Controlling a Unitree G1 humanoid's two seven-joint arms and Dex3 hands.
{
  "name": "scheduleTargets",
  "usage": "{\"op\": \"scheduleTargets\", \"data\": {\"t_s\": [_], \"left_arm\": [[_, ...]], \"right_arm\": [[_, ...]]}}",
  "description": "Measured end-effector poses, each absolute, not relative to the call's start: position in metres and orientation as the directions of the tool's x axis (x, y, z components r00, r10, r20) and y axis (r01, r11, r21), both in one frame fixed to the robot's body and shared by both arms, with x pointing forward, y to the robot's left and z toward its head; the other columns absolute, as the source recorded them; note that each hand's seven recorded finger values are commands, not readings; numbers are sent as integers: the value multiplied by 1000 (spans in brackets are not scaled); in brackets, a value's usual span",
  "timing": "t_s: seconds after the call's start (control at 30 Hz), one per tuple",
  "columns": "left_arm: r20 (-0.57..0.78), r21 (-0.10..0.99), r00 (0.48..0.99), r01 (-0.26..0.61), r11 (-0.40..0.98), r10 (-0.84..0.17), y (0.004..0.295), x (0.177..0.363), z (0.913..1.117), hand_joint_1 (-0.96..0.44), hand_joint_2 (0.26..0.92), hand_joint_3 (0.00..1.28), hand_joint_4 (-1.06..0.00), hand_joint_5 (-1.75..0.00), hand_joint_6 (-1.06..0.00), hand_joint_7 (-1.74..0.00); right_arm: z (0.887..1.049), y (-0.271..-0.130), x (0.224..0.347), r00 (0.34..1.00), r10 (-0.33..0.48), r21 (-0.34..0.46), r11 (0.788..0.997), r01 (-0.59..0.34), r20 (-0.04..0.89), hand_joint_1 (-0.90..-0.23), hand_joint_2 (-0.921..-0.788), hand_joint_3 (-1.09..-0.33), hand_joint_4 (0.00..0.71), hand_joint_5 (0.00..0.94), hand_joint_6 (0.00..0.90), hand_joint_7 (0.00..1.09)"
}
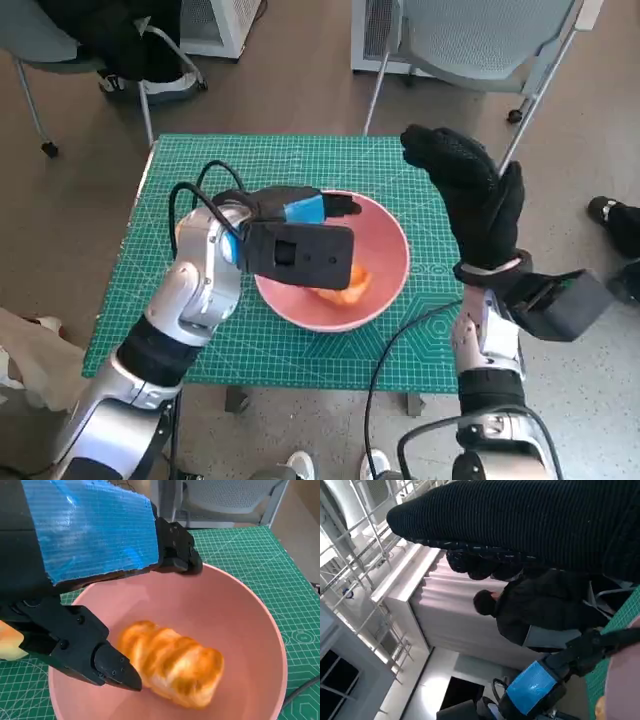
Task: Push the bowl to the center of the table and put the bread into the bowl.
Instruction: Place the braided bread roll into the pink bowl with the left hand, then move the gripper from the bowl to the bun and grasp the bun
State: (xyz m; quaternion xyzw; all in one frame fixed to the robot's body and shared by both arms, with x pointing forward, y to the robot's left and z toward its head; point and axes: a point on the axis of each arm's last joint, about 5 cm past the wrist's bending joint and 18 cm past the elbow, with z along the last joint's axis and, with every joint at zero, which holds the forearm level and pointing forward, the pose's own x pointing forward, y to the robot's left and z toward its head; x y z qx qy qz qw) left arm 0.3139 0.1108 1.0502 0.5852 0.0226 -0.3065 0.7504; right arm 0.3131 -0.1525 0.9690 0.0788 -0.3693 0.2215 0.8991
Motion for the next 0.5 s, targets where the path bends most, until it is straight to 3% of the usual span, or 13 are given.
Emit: {"op": "scheduleTargets", "data": {"t_s": [0.3, 0.5], "left_arm": [[-356, 887, 831, 444, 125, -428, 118, 310, 1059, -355, 697, 12, 1, 1, -144, -18], [-309, 906, 864, 395, 152, -398, 142, 305, 1071, -344, 696, 9, 1, 1, -139, -13]], "right_arm": [[969, -151, 313, 628, 347, -25, 886, -462, 697, -705, -921, -882, 94, 4, 133, 96], [969, -150, 313, 627, 349, -26, 885, -464, 696, -702, -921, -882, 94, 4, 130, 101]]}}
